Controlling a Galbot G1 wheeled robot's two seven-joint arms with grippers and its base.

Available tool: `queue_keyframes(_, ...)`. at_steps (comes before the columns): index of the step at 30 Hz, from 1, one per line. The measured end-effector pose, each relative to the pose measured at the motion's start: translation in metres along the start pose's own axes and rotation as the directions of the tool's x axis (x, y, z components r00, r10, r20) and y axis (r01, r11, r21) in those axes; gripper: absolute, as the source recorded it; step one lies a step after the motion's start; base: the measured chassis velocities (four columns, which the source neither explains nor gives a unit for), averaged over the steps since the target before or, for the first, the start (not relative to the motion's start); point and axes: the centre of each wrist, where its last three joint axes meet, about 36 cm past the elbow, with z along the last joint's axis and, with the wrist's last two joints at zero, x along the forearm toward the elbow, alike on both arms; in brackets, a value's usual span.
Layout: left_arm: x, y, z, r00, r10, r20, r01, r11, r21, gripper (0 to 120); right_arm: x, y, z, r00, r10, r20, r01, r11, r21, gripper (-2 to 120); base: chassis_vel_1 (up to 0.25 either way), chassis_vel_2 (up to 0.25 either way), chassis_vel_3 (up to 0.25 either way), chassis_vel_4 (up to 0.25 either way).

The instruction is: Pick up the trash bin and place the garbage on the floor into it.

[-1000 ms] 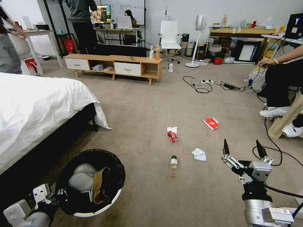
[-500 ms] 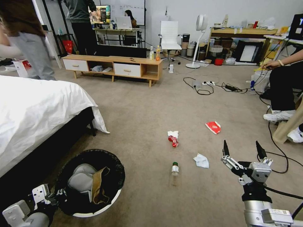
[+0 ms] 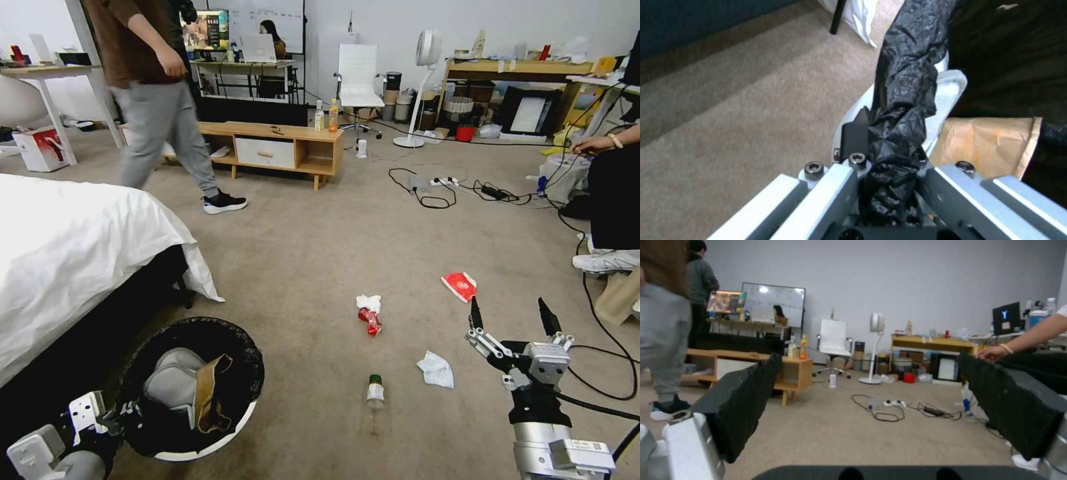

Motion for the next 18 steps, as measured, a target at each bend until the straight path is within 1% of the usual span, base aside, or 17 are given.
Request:
queue_keyframes(4, -0.0005, 0.0000, 0.0006, 1.000, -0.002, 0.000, 0.002, 1.000, 0.000, 1, -0.0020, -0.0002, 0.0017, 1.000, -0.006, 0.006, 0.006, 1.000, 0.001, 100, -0.080, 0.104, 0.057, -0.078)
queue_keyframes(12, -0.0017, 0.0004, 0.0014, 1.000, -0.002, -0.002, 0.002, 1.000, -0.001, 1, -0.0050, -0.0012, 0.0025, 1.000, -0.017, 0.007, 0.017, 1.000, -0.006, 100, 0.000, 0.000, 0.000, 0.000)
queue_keyframes(18, -0.0032, 0.0012, 0.0021, 1.000, -0.005, -0.004, 0.005, 1.000, -0.002, 1, -0.0098, -0.0009, 0.0001, 0.999, -0.027, -0.024, 0.027, 0.999, -0.017, 100, 0.000, 0.000, 0.000, 0.000)
